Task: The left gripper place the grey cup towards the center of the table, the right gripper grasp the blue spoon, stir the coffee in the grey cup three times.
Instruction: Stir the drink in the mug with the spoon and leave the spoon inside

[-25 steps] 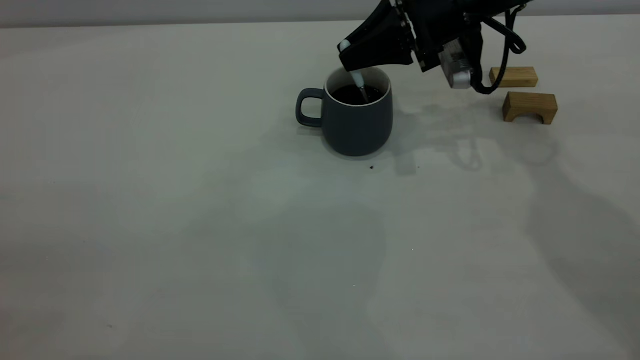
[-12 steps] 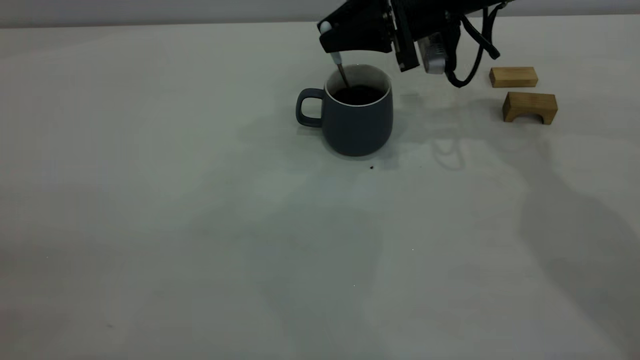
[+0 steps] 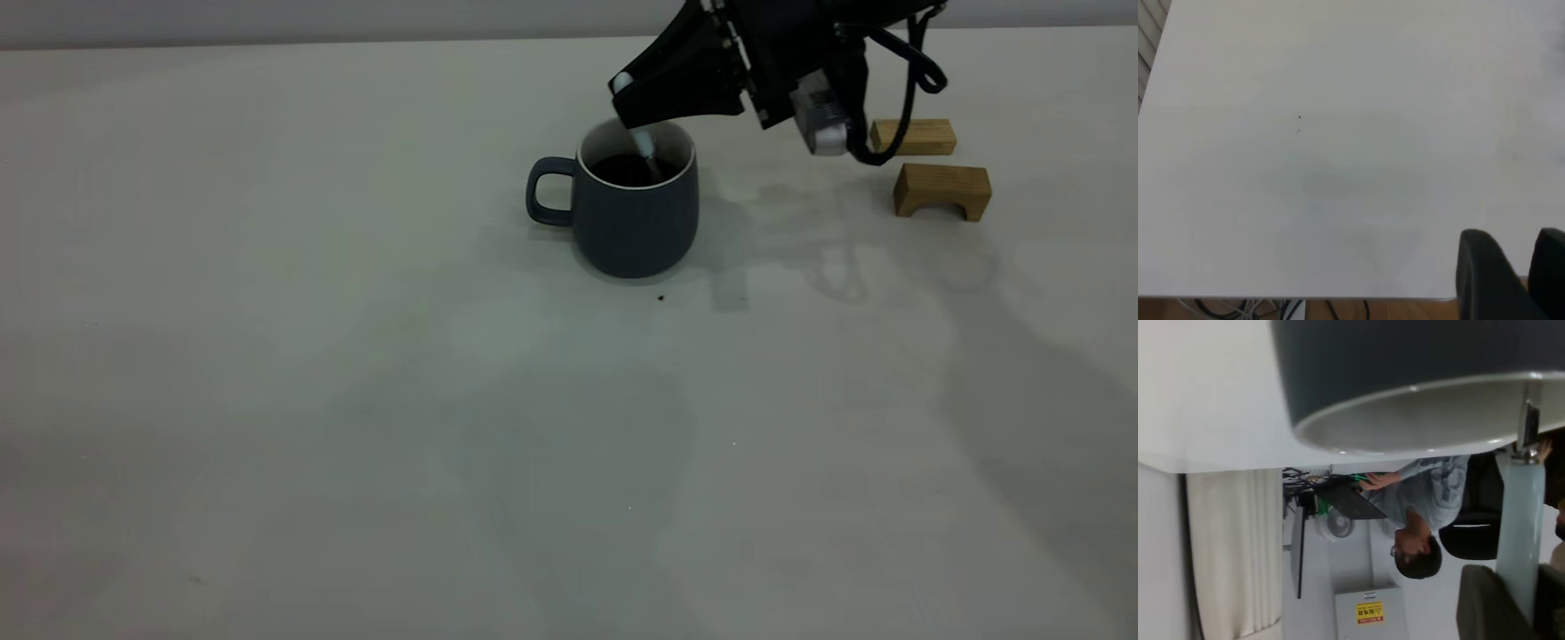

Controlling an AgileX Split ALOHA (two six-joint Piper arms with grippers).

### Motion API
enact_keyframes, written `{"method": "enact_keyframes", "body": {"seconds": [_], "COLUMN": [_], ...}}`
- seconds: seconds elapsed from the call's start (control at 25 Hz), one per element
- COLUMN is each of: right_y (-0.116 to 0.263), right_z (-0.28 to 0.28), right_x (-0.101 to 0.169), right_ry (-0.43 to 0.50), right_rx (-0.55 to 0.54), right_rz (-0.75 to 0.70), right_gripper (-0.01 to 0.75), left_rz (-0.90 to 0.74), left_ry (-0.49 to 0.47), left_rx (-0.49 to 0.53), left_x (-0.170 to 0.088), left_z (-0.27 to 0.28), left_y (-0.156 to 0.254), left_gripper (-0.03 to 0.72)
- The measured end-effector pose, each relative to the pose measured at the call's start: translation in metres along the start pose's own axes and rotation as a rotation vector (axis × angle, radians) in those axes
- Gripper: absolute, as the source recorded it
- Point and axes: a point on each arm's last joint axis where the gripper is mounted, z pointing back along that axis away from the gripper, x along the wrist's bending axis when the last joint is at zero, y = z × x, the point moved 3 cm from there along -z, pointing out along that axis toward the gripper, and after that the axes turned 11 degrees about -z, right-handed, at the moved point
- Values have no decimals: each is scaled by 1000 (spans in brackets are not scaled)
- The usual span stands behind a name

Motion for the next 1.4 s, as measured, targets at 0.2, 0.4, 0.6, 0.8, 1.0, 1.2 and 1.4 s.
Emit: {"method": "enact_keyframes", "body": {"seconds": [0.2, 0.4, 0.6, 0.8, 1.0, 1.2, 1.4], "right_y": [13, 7, 2, -3, -1, 5, 1], "right_z": [-16, -22, -22, -18, -11, -3, -3], "right_x": [1, 7, 9, 7, 4, 2, -2], "right_ry": [-41, -99, -110, -78, -41, -20, 17], "right_rx": [116, 173, 123, 84, 19, -49, -83], "right_rz": [64, 115, 140, 153, 185, 233, 246], "right_gripper": [137, 137, 137, 137, 133, 126, 208], "left_rz": [0, 0, 0, 0, 0, 0, 0], "left_ry": [0, 0, 0, 0, 0, 0, 0], "left_rx": [0, 0, 0, 0, 0, 0, 0], "left_x": [0, 0, 0, 0, 0, 0, 0], "left_z": [0, 0, 0, 0, 0, 0, 0], "left_y": [0, 0, 0, 0, 0, 0, 0], "left_gripper": [238, 238, 238, 238, 238, 238, 238]}}
